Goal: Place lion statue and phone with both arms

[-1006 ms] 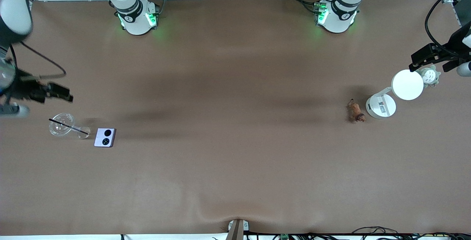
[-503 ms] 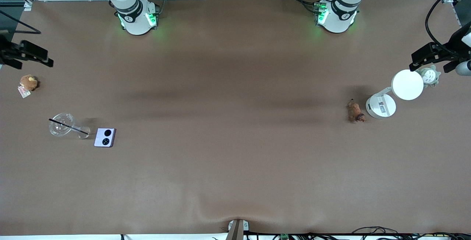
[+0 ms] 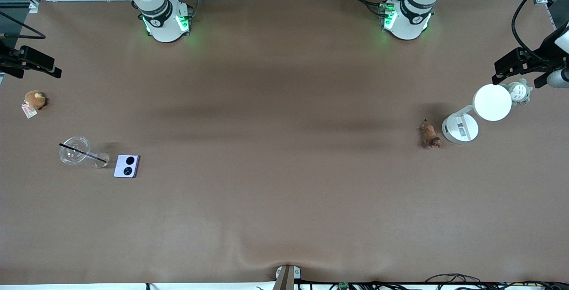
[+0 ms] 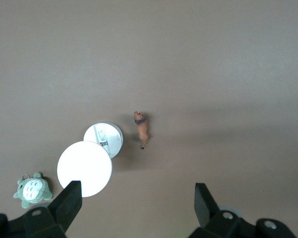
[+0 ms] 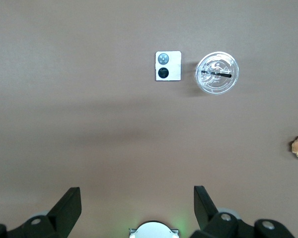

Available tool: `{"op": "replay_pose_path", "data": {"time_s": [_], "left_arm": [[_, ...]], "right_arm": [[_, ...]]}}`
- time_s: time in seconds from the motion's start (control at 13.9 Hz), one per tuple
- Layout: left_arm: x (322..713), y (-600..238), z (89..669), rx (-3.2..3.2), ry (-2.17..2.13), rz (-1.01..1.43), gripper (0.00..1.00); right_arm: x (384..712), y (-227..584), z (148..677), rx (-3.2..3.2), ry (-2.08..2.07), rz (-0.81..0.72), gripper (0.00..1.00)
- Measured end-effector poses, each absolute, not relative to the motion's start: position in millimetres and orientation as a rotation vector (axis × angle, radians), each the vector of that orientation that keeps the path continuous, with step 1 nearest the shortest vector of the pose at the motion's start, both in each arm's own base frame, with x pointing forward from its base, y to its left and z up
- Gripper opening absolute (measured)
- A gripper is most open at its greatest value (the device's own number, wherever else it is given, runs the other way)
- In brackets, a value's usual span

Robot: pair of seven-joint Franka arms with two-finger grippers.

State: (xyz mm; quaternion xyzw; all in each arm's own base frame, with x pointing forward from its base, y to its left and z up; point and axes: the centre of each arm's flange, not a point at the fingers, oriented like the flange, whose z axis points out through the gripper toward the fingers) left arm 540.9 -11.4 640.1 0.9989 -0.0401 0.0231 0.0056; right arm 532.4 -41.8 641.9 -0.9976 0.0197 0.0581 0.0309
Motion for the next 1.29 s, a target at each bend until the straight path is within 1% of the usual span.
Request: {"op": "replay_pose_path", "data": {"time_s": [0.36,0.86,1.29], "left_arm": [[540,8,639,3.129,-0.071,0.052,1.0],[538,7,637,3.129,-0.065,0.026,1.0],[538,5,637,3.128,0.053,0.024,1.0]], "right_arm": [[532,-44,642,-3.075,0.068,0.179,1.0],[532,-46,642,-3.091,0.072,0.181,1.0],[532,-46,642,-3.092,0.072,0.182,1.0]]}}
